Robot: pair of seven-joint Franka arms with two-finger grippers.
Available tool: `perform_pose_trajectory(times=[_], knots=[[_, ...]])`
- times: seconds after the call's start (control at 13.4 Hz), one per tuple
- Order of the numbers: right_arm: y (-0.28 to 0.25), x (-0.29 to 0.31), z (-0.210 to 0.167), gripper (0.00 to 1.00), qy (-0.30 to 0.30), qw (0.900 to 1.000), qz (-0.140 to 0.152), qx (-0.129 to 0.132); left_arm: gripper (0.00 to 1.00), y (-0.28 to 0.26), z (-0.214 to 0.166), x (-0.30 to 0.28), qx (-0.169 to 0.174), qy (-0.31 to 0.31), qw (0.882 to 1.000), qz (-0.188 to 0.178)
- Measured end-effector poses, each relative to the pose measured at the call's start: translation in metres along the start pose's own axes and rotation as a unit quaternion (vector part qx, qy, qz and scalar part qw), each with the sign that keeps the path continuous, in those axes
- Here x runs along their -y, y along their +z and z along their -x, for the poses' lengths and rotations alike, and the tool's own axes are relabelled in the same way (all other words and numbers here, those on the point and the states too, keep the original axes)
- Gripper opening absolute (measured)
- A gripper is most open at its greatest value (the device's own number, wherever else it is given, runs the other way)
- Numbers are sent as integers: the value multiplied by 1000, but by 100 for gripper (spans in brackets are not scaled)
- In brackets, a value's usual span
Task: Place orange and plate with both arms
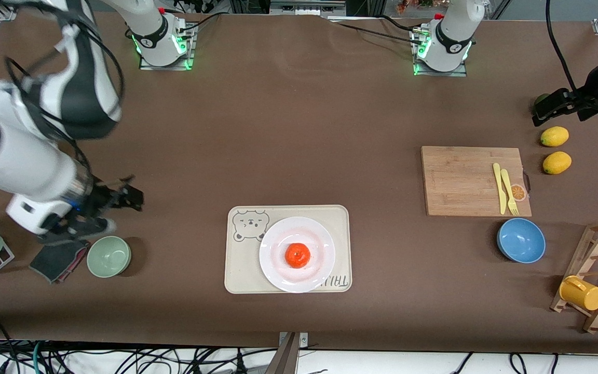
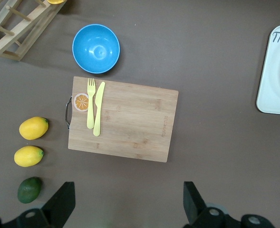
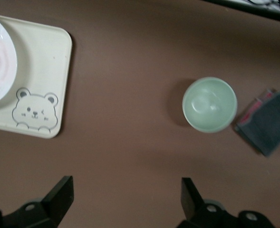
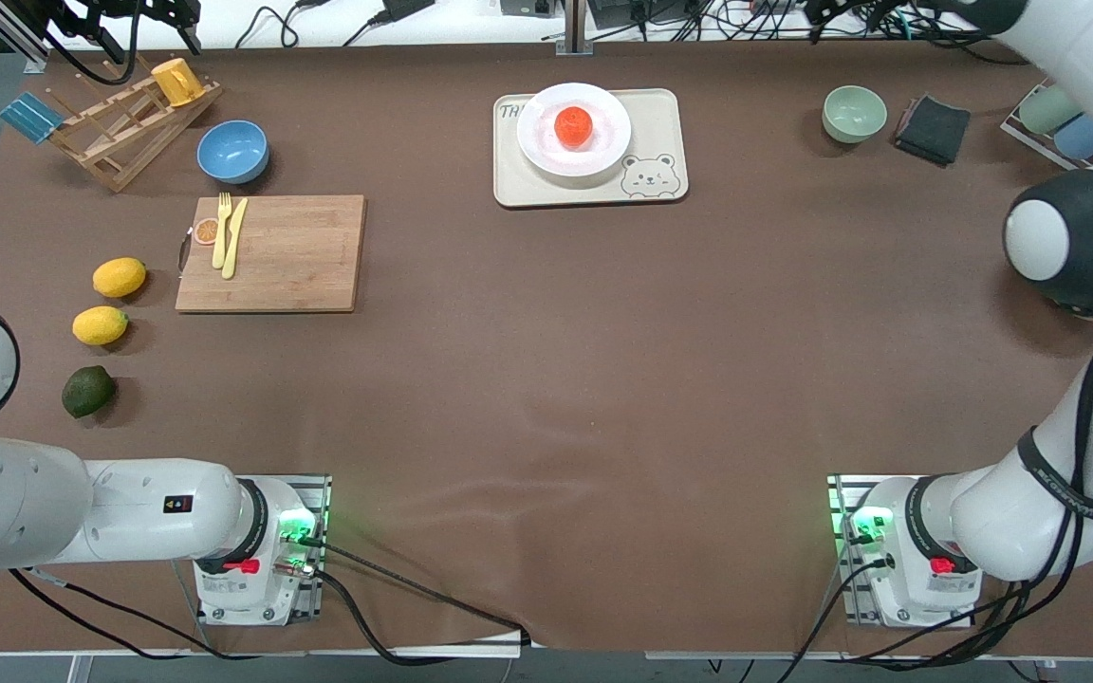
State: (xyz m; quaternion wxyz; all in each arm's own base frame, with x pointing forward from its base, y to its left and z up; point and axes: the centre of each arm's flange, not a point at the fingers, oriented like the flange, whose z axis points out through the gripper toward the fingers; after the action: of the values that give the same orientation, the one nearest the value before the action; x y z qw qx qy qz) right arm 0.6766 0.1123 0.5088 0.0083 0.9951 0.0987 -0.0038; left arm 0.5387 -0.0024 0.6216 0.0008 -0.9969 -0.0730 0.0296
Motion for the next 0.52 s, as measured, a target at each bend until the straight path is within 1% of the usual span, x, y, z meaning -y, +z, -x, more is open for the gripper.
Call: perform_pose_trajectory(times=[0.07,0.15,0.3,0.45,0.52], knots=[[-25,-12,16,100,10,1000,-1,13,100,0,0,0,0,0,1000,0],[-51,-21,30,100,15,1000,0,13,100,0,0,0,0,0,1000,0],[-104,-42,67,100,26,1000,-3,3,100,0,0,1,0,-1,1000,0],[-129,-63,101,100,33,999,11,2,100,0,0,2,0,-2,1000,0],[-127,-68,115,100,38,999,14,9,100,0,0,2,0,-2,1000,0]])
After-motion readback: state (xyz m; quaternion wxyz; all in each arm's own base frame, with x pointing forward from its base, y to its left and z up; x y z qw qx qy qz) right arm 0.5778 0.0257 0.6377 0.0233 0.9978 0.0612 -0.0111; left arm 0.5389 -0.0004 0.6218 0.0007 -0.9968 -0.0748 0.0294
